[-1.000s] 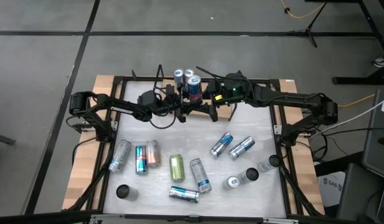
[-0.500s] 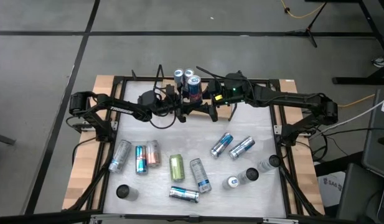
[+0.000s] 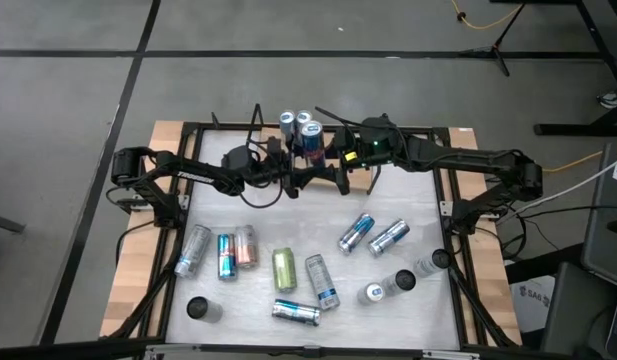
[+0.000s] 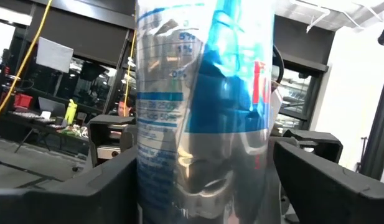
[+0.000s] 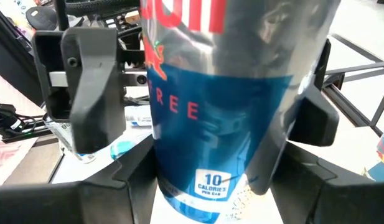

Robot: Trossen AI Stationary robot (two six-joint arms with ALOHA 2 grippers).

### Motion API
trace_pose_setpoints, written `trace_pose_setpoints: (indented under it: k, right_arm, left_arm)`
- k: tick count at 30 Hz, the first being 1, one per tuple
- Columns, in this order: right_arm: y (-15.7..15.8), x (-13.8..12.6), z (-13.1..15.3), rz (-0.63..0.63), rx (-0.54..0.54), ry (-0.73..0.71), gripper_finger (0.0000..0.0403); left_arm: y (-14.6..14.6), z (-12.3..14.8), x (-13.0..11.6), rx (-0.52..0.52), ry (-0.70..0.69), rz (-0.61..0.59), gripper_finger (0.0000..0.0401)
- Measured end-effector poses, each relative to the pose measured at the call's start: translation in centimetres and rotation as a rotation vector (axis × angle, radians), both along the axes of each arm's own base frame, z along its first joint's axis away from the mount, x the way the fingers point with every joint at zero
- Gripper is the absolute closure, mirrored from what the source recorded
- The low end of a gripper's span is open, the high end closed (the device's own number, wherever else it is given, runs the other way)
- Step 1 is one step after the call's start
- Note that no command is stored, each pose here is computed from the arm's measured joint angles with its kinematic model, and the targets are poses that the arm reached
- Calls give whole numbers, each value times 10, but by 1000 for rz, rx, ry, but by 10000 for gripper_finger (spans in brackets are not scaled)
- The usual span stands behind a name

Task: Place canned beverage on shelf
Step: Put the blue soda can on the shelf

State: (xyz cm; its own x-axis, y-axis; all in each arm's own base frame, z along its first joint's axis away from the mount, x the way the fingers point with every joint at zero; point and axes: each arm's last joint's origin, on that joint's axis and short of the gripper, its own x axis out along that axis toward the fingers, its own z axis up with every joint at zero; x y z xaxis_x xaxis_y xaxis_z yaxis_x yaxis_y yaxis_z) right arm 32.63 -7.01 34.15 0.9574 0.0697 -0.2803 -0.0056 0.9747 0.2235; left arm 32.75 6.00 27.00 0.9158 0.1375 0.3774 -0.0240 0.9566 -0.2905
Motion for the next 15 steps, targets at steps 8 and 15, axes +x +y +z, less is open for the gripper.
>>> trace_pose_setpoints:
  k: [8,15]
  right_arm:
    - [2,-5,2,8,-3,20,166]
    - [1,-12,6,5,-13,29,166]
  left_arm:
    - [-2,0,1,10,5,-47,61]
    - [-2,-1,1,10,5,-46,61]
